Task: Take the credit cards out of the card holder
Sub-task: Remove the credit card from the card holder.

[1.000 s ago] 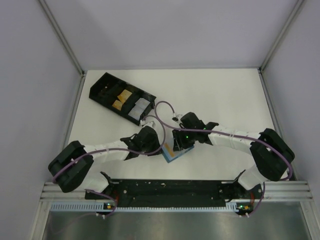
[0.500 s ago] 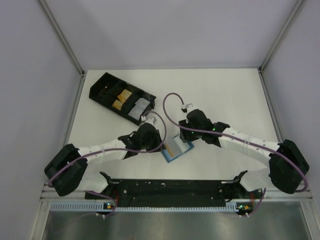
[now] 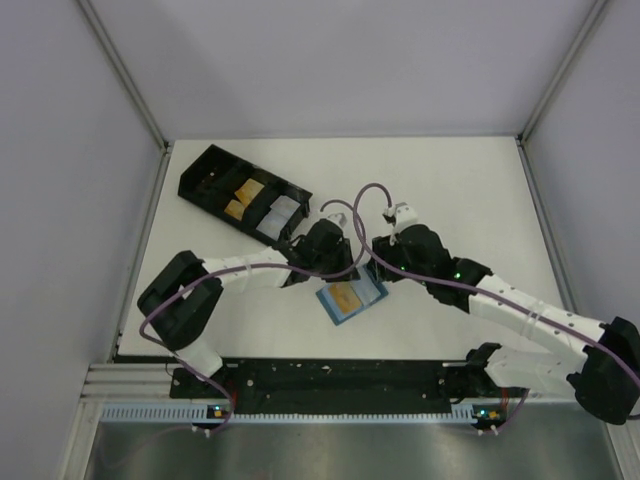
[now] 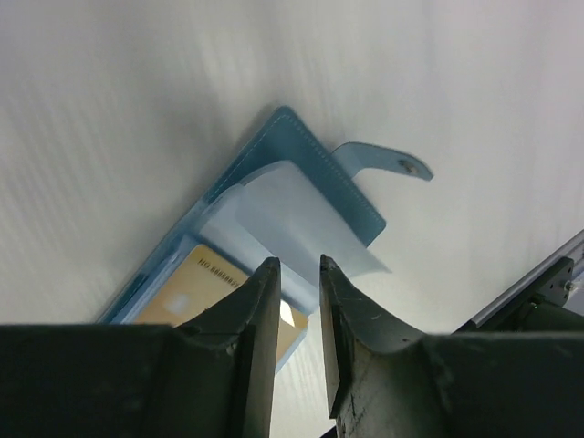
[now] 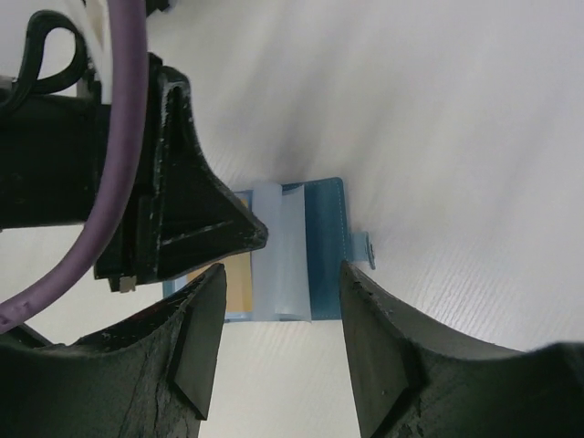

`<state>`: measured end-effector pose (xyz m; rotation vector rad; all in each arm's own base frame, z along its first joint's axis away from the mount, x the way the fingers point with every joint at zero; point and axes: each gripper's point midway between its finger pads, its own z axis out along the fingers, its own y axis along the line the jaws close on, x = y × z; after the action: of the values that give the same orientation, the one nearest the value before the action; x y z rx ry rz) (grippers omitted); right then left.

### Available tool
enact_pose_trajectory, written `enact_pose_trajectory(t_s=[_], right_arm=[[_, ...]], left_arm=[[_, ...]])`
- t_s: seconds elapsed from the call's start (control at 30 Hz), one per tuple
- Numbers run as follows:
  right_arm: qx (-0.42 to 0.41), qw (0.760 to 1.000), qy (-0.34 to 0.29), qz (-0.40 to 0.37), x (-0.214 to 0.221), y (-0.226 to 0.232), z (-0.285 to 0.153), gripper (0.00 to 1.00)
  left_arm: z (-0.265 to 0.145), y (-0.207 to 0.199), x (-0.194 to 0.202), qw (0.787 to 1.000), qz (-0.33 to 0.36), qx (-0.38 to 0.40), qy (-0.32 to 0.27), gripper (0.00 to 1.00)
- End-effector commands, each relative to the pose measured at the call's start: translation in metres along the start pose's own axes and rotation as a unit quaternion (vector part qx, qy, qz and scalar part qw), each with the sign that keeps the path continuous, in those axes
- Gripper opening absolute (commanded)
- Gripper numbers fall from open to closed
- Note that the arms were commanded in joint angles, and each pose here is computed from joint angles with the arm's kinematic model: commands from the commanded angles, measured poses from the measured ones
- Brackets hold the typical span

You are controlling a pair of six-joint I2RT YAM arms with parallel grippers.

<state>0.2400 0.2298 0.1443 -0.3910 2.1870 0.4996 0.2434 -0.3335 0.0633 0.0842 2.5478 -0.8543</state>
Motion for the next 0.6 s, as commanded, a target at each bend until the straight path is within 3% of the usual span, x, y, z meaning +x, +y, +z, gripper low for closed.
enact_pose_trajectory(t_s=[0.0, 0.23, 0.4, 0.57], right_arm=[[0.002, 0.999, -0.038, -0.002, -0.012, -0.002, -0.006, 0.52], [-0.032, 0.999, -0.04, -0.004, -0.01, 0.009, -0.009, 0.51], [-0.112, 0.994, -0.001, 0.01, -0.001, 0.032, -0.001, 0.48], [-0.18, 0.983, 0.026, 0.035, 0.004, 0.051, 0.014, 0.43]], left_arm=[[0.011, -0.043, -0.025, 0.998, 0.02, 0.055, -0.011, 0.29], [0.024, -0.046, -0.03, 0.999, 0.021, 0.049, -0.002, 0.32], [-0.02, -0.018, -0.061, 0.995, -0.002, 0.036, -0.098, 0.32], [-0.044, 0.01, -0.045, 0.996, 0.005, 0.009, -0.088, 0.32]])
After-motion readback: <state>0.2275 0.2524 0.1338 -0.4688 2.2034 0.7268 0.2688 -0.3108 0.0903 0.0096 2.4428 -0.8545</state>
